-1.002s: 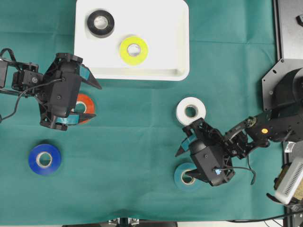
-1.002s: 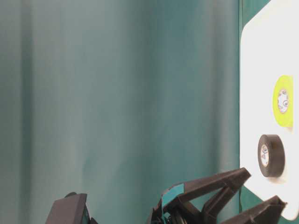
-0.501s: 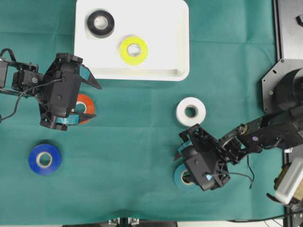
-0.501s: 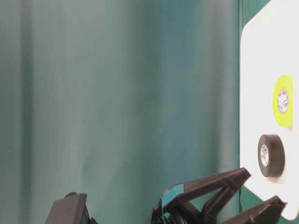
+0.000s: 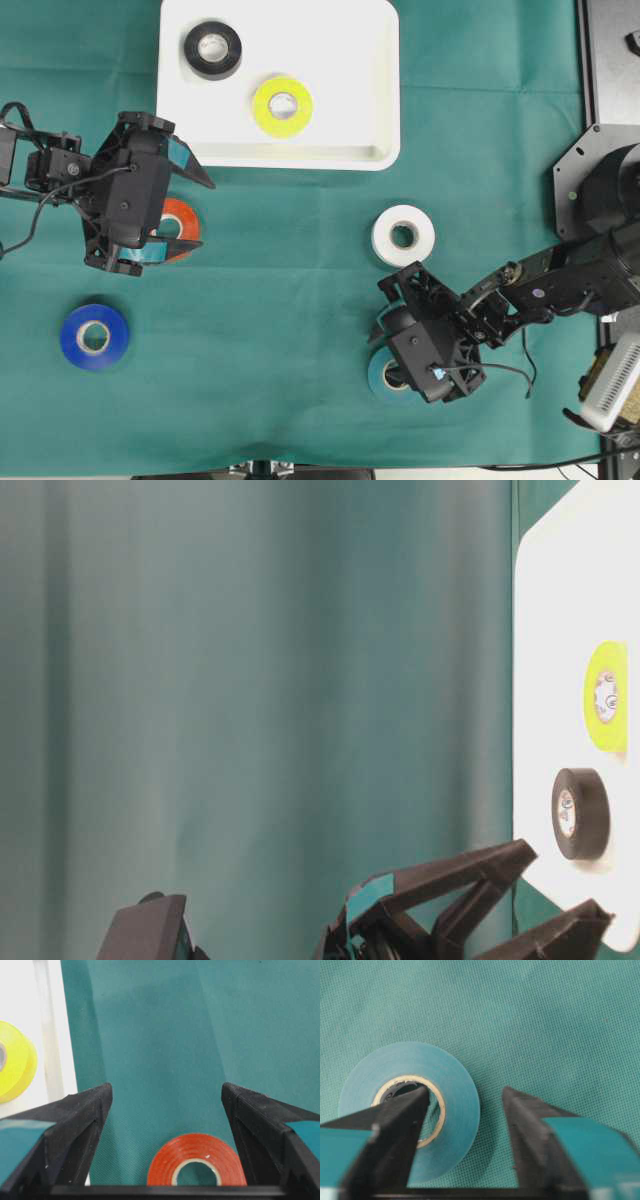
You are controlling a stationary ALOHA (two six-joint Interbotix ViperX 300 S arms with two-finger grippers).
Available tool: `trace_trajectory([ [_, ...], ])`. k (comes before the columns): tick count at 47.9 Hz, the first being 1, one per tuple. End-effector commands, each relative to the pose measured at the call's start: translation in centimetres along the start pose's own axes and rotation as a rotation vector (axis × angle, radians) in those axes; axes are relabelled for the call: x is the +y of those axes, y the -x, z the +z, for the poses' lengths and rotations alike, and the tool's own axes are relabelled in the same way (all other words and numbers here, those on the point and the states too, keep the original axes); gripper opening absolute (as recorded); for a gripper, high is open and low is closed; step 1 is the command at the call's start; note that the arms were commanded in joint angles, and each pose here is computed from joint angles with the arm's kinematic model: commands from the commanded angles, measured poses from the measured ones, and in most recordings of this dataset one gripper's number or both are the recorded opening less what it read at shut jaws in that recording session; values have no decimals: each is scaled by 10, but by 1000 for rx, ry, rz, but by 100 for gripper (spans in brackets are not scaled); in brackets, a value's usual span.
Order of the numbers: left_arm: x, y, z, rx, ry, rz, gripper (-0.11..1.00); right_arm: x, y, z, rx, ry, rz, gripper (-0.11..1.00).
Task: Put the tape alternately from left to right into the white case.
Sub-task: 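Lift the teal roll and carry it into the white tray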
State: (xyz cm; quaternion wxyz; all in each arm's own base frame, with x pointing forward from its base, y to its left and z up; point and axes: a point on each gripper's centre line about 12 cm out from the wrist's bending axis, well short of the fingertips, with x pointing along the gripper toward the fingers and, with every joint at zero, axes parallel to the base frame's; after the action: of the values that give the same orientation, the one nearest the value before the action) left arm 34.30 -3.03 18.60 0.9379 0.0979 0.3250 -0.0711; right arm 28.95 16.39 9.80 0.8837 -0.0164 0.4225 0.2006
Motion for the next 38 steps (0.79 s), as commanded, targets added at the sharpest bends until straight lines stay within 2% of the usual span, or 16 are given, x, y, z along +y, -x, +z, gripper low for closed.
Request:
trace_trajectory([
  [1, 1, 3, 7, -27, 2, 4, 81, 5, 2, 11, -35, 2, 15, 49],
  [4, 0, 3, 6, -25, 1, 2, 81, 6, 3, 12, -37, 3, 16, 30],
  [7, 0, 3, 4, -21, 2, 3, 81, 7, 3, 13, -39, 4, 17, 19],
  [27, 0, 3, 5, -23, 2, 3, 81, 10, 19, 28, -97, 5, 25, 19],
  [33, 0, 3, 5, -23, 2, 3, 81, 7, 34, 42, -129, 8, 4, 19],
  [38, 0, 3, 5, -23, 2, 3, 81, -3, 46, 52, -132, -13, -41, 19],
])
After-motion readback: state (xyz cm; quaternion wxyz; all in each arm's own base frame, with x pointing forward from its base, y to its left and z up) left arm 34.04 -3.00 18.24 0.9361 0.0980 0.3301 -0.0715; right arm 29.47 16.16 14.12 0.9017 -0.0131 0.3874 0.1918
